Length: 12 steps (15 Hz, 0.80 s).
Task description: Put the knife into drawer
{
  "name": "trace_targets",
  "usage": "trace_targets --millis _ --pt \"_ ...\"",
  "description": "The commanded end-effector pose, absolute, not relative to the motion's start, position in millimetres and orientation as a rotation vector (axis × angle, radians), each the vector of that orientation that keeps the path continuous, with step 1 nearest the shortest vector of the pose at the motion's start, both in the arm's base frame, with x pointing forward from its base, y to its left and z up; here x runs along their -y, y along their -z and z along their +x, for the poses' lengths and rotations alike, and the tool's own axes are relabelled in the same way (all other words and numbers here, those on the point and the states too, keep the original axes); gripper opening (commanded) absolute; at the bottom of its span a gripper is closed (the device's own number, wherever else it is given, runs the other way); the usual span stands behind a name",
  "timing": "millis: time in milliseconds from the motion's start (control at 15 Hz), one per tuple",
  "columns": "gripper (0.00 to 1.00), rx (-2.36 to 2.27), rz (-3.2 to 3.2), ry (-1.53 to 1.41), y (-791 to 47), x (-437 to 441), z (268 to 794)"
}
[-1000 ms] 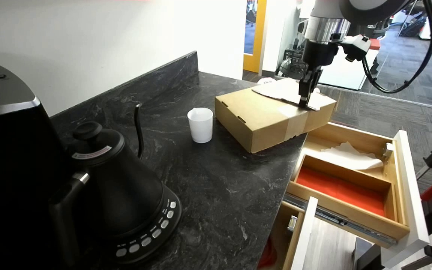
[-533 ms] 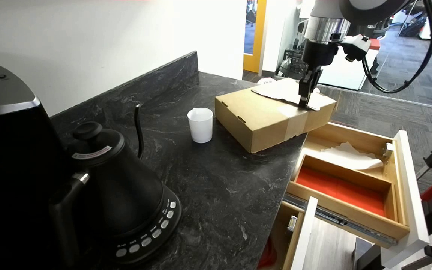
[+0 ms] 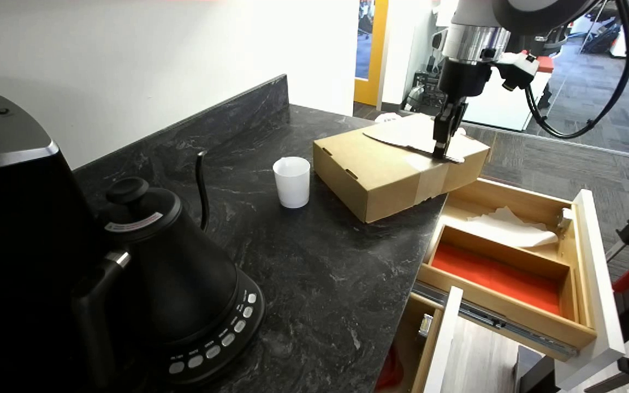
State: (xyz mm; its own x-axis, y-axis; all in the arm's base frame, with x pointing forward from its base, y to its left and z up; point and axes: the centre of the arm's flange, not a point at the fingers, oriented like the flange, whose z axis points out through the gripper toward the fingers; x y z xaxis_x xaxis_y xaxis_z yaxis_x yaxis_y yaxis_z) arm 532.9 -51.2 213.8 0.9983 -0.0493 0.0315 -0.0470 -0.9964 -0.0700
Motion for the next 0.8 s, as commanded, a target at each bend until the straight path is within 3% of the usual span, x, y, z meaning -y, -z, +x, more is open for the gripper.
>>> trace_targets --millis 0,733 --pt "0.07 -0.088 -3.06 0.088 -224.4 53.8 524.8" --pt "0.07 0.073 -3.021 0.172 -225.2 51.6 530.6"
